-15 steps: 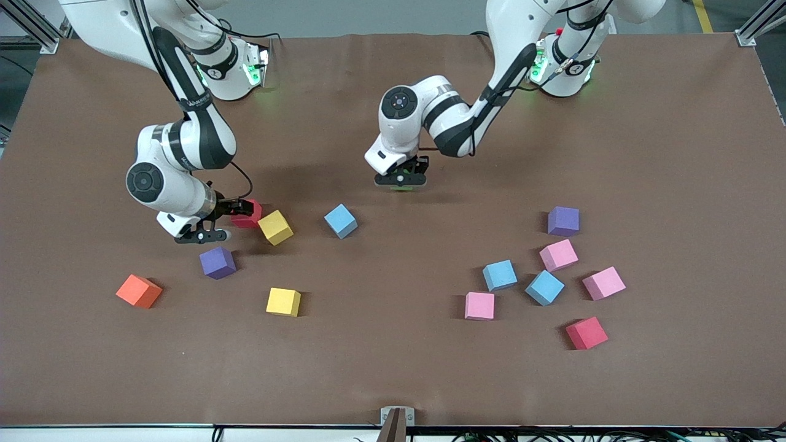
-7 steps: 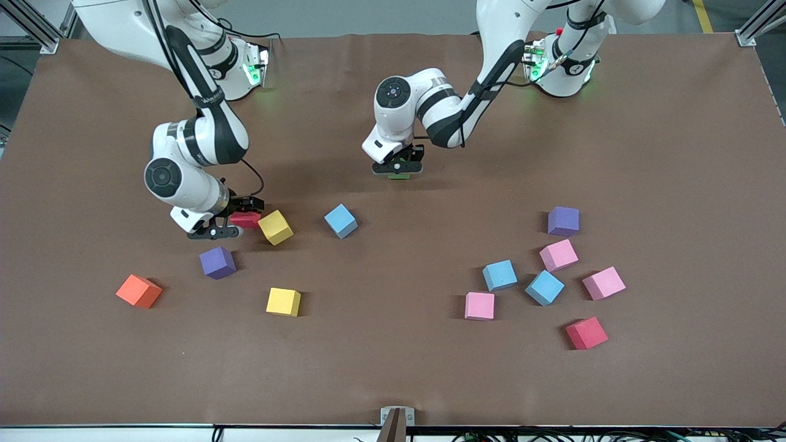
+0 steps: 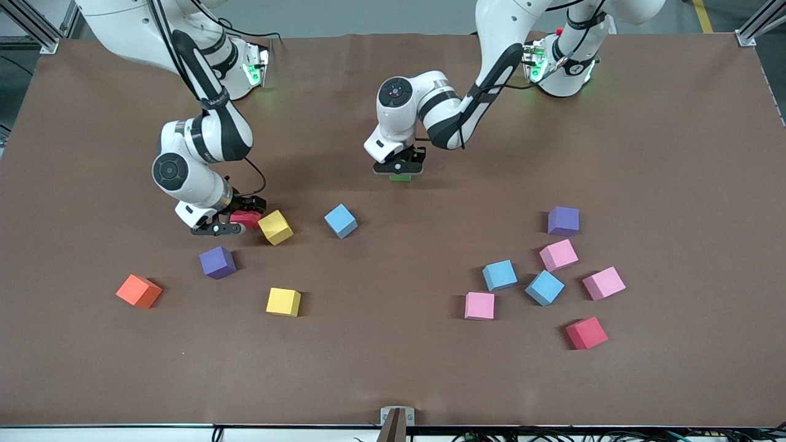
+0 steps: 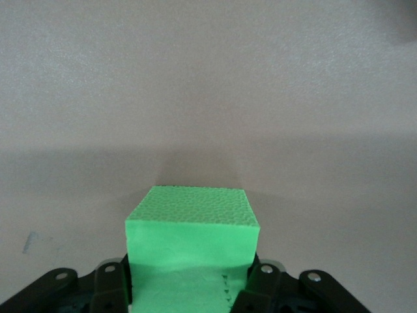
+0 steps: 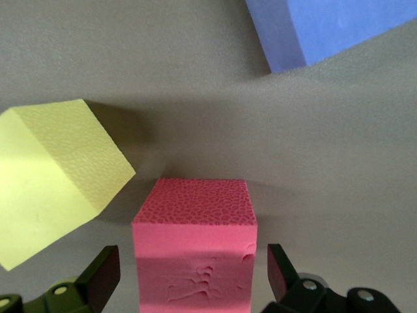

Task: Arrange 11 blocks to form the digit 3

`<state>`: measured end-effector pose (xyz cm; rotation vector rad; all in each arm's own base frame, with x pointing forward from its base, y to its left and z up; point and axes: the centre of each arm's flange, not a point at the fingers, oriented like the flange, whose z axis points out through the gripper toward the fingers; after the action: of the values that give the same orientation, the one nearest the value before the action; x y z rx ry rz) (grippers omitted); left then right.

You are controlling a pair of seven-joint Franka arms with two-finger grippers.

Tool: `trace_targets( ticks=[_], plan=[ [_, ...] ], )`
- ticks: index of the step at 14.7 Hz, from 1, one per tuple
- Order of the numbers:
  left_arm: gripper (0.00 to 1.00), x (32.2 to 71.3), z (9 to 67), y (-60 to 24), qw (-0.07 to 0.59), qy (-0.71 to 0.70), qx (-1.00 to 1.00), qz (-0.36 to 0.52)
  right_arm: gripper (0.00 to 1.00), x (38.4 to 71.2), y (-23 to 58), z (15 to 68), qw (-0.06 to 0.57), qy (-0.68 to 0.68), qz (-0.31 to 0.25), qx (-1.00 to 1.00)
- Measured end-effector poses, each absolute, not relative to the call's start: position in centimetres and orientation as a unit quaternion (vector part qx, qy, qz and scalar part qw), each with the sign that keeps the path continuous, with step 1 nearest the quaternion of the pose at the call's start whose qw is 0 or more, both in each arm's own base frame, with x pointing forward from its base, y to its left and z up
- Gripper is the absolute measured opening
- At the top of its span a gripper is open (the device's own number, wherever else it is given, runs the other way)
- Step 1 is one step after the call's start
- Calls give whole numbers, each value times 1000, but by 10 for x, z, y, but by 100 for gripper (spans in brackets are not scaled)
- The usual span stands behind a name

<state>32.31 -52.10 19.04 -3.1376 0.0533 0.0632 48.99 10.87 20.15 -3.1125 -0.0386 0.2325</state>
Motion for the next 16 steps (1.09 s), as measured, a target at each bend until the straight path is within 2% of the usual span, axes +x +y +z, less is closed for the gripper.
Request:
trace_targets(
  ticks=[4, 5, 8, 16],
  plan=[
    [57, 323, 190, -523, -6, 17, -1000, 17, 98, 488, 109, 199, 9, -12, 77, -997],
    [57, 324, 190, -523, -8, 17, -1000, 16, 94, 488, 109, 198, 9, -13, 78, -997],
    [57, 323, 190, -525, -13, 15, -1000, 15, 62, 485, 113, 194, 7, -16, 82, -996],
    [57, 309, 189, -533, -13, 9, -1000, 15, 59, 487, 108, 196, 5, 29, 86, -996]
  ],
)
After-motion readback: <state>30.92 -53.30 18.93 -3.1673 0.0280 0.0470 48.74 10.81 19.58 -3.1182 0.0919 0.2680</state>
